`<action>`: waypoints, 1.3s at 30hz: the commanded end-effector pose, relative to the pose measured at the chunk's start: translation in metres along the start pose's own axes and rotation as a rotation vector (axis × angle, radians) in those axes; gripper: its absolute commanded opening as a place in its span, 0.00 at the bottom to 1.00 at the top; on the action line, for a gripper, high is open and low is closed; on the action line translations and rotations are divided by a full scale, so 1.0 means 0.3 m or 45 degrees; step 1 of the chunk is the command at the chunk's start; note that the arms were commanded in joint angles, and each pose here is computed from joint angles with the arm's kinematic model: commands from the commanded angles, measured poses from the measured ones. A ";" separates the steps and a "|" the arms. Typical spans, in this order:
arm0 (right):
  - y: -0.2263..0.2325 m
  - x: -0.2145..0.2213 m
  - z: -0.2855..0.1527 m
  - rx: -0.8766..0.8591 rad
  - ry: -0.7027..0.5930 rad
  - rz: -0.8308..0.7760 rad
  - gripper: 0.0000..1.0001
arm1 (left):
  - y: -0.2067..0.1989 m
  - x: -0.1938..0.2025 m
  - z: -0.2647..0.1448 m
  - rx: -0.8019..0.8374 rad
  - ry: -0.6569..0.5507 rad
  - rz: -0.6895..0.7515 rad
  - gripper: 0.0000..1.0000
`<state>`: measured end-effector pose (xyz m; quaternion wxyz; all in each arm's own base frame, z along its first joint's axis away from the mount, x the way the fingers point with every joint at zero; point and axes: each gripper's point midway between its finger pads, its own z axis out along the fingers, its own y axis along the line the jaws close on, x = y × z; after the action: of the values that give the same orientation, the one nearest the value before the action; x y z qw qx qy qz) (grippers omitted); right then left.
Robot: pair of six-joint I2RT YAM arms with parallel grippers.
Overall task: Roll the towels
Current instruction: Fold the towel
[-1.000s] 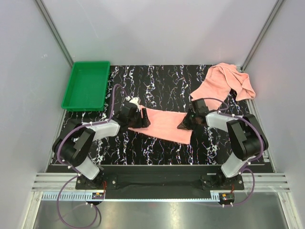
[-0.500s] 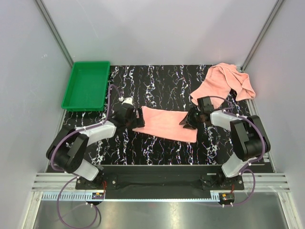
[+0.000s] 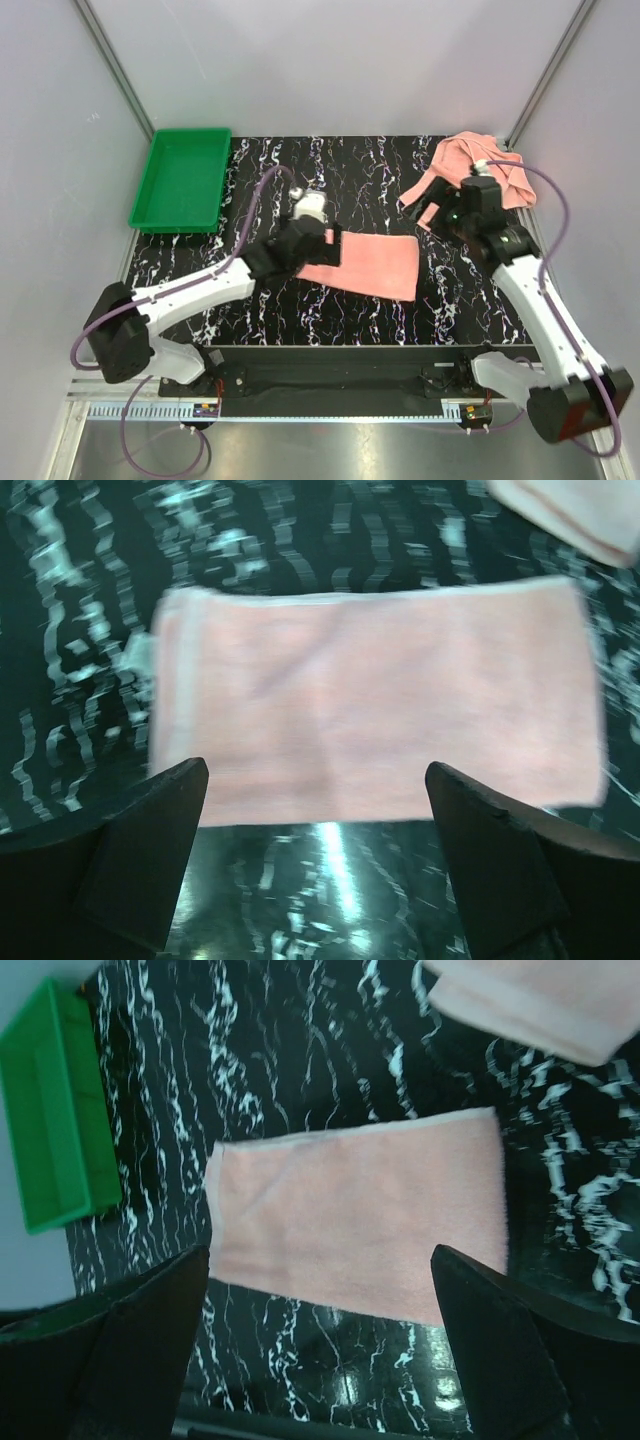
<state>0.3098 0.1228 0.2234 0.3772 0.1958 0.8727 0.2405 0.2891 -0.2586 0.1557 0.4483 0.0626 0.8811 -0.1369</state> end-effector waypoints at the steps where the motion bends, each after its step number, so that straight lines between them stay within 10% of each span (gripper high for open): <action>1: -0.136 -0.078 -0.131 0.289 -0.207 0.018 1.00 | -0.153 -0.035 -0.042 0.005 -0.088 0.168 0.97; 15: -0.194 -0.069 -0.333 0.332 -0.345 0.107 1.00 | -0.750 0.315 0.111 0.171 0.118 0.521 0.91; 27: -0.208 -0.041 -0.373 0.312 -0.350 0.123 1.00 | -0.801 0.421 0.193 0.169 0.148 0.537 0.87; 39: -0.221 -0.023 -0.378 0.315 -0.342 0.119 1.00 | -0.767 0.526 0.318 -0.007 0.180 0.643 0.56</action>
<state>0.2167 0.0322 0.2520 0.4439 0.3096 0.8339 0.1080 0.2131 -0.5142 0.0263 0.4001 0.2833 0.8703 -0.0474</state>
